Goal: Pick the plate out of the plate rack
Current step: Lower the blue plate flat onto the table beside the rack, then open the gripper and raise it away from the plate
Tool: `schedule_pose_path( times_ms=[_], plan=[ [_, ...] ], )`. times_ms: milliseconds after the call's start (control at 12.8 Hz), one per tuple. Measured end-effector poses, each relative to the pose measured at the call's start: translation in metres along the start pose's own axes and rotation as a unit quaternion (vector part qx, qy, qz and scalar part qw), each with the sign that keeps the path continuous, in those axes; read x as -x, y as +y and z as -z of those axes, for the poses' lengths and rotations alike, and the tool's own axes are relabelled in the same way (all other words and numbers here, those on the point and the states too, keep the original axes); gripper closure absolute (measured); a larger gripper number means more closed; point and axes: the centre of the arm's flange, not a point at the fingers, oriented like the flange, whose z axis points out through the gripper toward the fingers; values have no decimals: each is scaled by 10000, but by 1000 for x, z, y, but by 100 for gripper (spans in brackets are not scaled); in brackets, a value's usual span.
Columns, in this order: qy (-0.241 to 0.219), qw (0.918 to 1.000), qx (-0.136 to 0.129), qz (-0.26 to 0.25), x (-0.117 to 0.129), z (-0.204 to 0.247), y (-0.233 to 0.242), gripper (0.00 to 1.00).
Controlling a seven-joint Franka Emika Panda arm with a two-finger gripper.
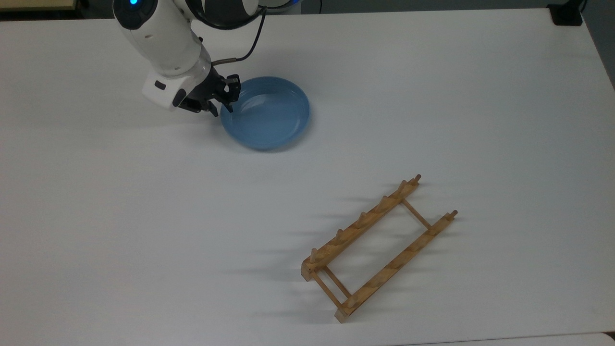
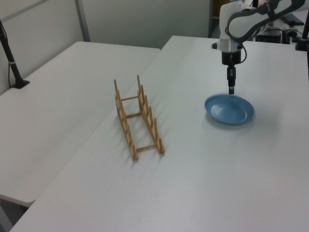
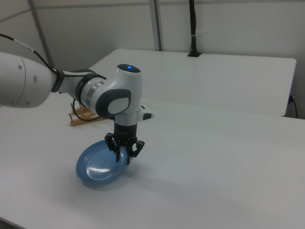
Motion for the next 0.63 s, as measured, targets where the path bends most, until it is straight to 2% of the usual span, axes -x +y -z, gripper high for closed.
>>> schedule_pose_path(
  times_ms=[234,313,391,625],
  plan=[
    [98,9999,47,13,-4,10,0,15],
    [185,9998,86,-44,-6,20,0,4],
    [305,9993,135,-143,-8,35,-1,0],
    [573,9946,156,-853,-3,116,-19,0]
  ],
)
